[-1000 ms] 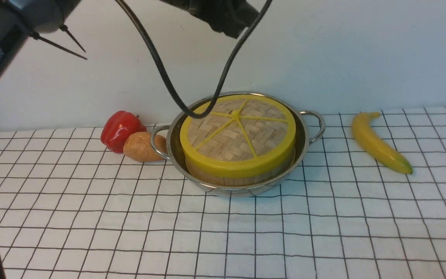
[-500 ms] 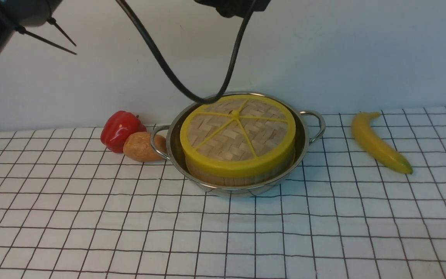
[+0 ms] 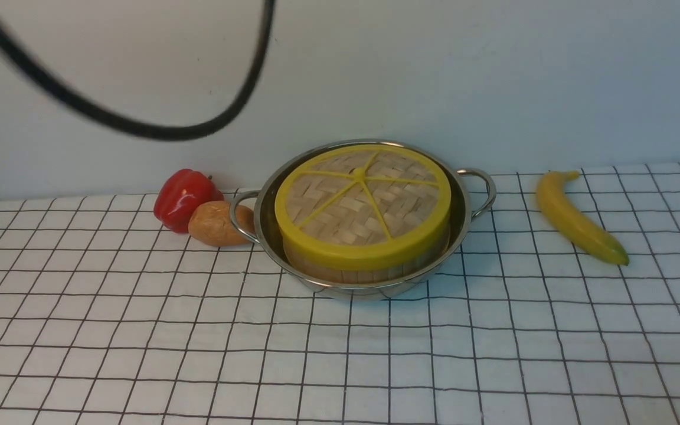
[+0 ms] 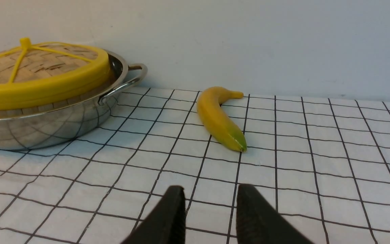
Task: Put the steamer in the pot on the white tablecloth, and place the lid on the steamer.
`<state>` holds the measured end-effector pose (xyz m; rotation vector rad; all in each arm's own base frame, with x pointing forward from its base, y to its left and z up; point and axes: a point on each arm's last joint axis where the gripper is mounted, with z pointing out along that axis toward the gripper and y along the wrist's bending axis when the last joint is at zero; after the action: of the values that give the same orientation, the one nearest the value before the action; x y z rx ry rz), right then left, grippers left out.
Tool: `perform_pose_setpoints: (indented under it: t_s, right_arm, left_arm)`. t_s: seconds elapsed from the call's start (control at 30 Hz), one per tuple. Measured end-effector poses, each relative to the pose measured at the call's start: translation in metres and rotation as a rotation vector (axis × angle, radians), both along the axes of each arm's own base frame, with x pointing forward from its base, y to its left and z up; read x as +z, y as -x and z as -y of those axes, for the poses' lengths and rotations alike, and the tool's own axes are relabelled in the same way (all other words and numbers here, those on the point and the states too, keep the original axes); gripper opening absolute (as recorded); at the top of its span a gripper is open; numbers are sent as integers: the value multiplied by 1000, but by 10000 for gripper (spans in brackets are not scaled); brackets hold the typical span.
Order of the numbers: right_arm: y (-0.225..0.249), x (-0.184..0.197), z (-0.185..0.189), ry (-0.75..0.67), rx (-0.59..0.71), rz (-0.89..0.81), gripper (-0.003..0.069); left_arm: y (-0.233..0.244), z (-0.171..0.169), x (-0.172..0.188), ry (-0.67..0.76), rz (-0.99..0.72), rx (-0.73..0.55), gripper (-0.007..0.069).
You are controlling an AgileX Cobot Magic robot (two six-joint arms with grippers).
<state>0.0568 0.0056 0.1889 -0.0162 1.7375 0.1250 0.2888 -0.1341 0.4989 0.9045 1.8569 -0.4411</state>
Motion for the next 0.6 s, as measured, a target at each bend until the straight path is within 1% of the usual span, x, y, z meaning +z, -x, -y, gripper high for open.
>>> perform_pose_setpoints:
  t_s: [0.03, 0.07, 0.1, 0.17, 0.2, 0.23, 0.27, 0.3, 0.33, 0.37, 0.53, 0.6]
  right_arm:
    - [0, 0, 0, 0, 0, 0, 240]
    - [0, 0, 0, 0, 0, 0, 240]
    - [0, 0, 0, 0, 0, 0, 240]
    - [0, 0, 0, 0, 0, 0, 240]
    - [0, 0, 0, 0, 0, 0, 240]
    - [0, 0, 0, 0, 0, 0, 240]
    - [0, 0, 0, 0, 0, 0, 240]
    - [0, 0, 0, 0, 0, 0, 240]
    - [0, 0, 0, 0, 0, 0, 240]
    - [0, 0, 0, 0, 0, 0, 240]
    - [0, 0, 0, 0, 0, 0, 240]
    - [0, 0, 0, 0, 0, 0, 240]
  left_arm:
    - [13, -6, 6, 15, 40, 21, 295]
    - [12, -6, 3, 16, 36, 25, 295]
    - [34, -17, 5, 32, 101, 77, 295]
    - [47, -26, -11, 24, 123, 129, 295]
    - [48, -27, -13, 27, 132, 137, 295]
    - [59, -33, -23, 24, 152, 167, 295]
    - [65, -38, -43, 16, 139, 192, 295]
    - [68, -40, -43, 24, 155, 202, 295]
    - [77, -45, -72, 21, 137, 234, 295]
    - [81, -47, -72, 30, 155, 242, 295]
    - [116, -71, -150, 41, 145, 365, 295]
    - [132, -81, -175, 54, 149, 410, 295]
